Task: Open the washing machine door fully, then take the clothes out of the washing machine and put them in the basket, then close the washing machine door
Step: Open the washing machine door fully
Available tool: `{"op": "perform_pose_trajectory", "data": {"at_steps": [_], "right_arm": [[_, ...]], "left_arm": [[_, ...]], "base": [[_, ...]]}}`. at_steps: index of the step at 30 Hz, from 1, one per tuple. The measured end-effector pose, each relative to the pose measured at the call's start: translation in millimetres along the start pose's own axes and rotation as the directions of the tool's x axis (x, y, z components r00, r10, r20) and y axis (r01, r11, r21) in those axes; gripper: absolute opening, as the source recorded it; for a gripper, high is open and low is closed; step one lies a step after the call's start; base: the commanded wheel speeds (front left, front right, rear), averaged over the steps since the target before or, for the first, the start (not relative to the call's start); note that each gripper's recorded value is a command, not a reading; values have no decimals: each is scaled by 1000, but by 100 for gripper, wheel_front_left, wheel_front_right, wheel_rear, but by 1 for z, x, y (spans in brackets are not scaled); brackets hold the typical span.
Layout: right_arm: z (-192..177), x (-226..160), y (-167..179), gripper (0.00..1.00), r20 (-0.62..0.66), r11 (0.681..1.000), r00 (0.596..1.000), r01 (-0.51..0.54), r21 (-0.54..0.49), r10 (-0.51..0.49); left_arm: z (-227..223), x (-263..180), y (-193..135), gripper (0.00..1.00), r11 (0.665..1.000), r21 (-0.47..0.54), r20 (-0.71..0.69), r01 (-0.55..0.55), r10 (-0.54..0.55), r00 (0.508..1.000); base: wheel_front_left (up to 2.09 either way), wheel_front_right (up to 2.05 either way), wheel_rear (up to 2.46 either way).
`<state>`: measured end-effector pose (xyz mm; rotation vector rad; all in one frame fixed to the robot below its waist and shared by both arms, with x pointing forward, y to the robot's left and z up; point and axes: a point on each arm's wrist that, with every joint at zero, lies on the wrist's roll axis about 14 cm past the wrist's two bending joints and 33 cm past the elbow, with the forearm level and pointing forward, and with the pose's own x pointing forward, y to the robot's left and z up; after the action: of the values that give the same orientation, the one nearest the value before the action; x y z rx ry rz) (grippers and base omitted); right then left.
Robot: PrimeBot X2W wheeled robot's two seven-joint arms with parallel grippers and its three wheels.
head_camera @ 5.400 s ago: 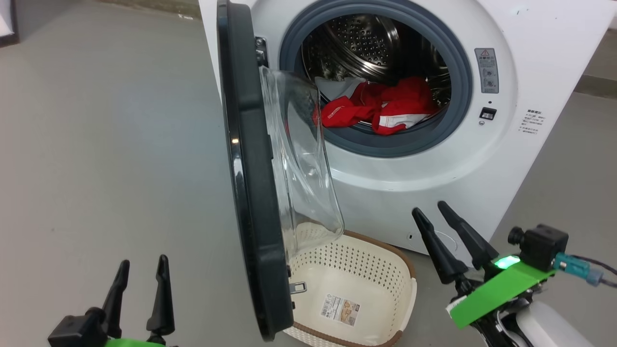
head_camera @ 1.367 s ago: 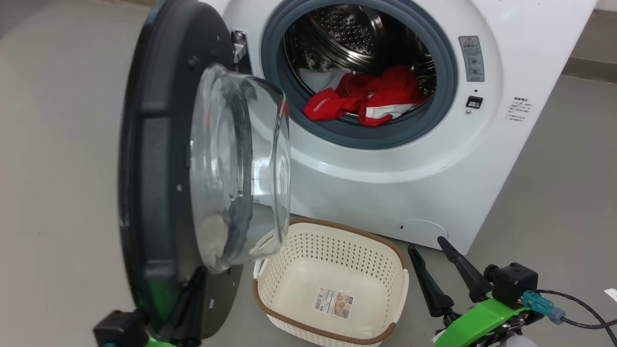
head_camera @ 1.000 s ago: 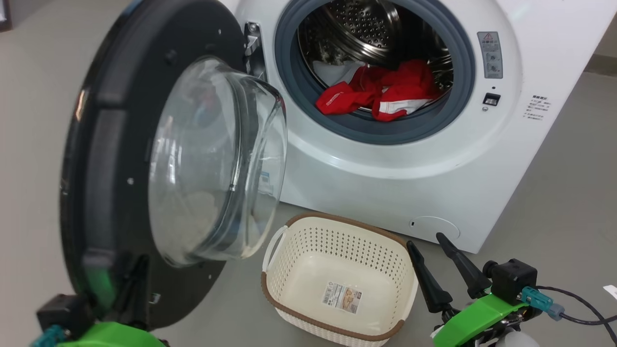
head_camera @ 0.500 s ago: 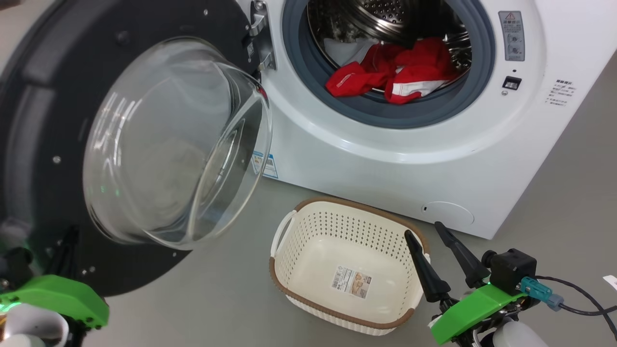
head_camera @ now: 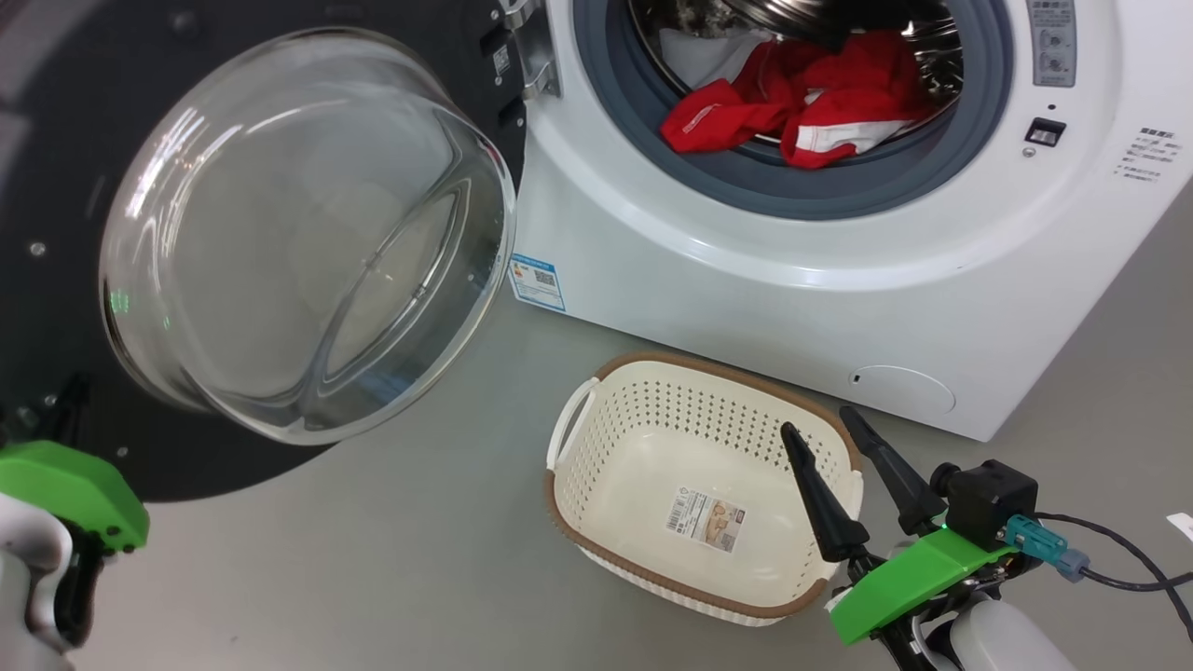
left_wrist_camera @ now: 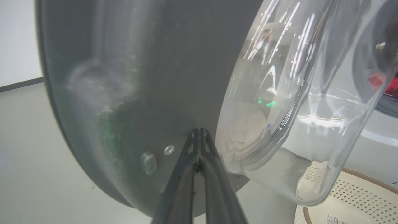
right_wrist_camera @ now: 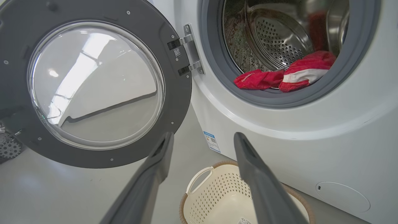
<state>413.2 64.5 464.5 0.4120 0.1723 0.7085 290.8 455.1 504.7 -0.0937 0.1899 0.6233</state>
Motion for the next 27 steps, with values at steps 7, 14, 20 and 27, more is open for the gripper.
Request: {"op": "perform_pose_trajectory", "data": {"at_steps": [7,14,20,27], "right_arm": [[-2,9,5,100,-2,1000,1000,-21,8,21],[-7,10,3,100,-14,1000,1000,-19,15,19],[-6,9,4,100,-14,1000,1000,-17,13,17],[-5,8,5,100,-13,1000,1000,-18,9,18]], "left_arm": [[0,10,8,0,999,43,-27,-23,24,999],[3,17,11,0,998,59,-32,-38,40,999],[5,20,8,0,998,55,-26,-29,30,999],[3,20,2,0,998,57,-18,-1,2,1000]], "base": [[0,0,0],[0,0,0],[0,0,0],[0,0,0]]}}
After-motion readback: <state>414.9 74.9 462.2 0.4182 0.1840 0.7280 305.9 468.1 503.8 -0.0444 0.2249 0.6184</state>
